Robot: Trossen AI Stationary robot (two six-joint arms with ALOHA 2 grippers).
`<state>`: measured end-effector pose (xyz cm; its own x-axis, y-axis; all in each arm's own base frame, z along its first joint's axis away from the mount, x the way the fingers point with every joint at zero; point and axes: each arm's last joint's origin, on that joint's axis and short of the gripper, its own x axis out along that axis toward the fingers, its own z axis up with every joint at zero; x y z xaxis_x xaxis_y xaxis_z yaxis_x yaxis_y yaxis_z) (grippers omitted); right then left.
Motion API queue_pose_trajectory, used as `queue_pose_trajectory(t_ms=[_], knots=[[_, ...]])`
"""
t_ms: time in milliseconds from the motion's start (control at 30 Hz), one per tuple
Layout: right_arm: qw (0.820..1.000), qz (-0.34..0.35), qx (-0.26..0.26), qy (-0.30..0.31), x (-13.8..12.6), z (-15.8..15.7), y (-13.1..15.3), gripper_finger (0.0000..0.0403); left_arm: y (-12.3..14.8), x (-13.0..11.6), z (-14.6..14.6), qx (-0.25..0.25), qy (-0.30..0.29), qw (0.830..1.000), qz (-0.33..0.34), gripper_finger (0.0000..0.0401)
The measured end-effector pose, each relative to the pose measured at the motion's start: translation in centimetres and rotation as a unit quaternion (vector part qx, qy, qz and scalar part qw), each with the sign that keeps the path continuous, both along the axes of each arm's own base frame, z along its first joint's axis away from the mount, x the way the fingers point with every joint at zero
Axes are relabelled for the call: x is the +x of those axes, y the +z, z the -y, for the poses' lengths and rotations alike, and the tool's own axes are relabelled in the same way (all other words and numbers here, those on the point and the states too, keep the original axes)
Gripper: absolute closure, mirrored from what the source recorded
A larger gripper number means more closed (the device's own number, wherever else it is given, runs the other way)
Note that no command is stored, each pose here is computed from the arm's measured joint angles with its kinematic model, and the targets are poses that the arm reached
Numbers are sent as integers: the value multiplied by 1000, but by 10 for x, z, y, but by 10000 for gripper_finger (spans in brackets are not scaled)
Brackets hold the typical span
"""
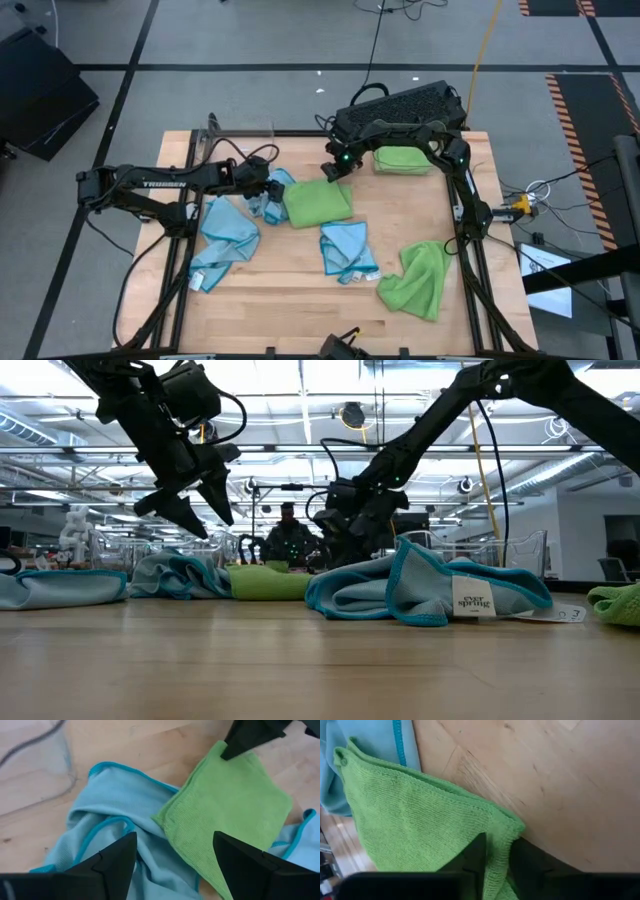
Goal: Sort microfiber towel by color & place in baskets
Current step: Fold the left green towel
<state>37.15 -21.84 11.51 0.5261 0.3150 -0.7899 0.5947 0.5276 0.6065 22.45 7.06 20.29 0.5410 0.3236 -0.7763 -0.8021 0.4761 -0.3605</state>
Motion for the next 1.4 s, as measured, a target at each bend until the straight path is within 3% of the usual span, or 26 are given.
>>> queue_pose_trajectory(t_ms=[133,333,533,800,1067,1400], knots=[[1000,11,-16,12,1,0,0,396,0,0,0,0,-1,1000,0,139],[1000,3,-21,7,0,-3,10,400,0,0,0,0,-1,1000,0,139],[999,22,-49,-3,-6,-6,48,401,0,0,0,0,-4,1000,0,139],[999,21,-47,10,-13,-21,77,402,0,1,0,10,-18,1000,-3,139],[999,-19,-32,36,-11,-48,81,402,1,1,1,18,-48,999,-7,139],[993,-81,-80,30,-13,-57,78,402,0,1,1,15,-65,998,-7,139]])
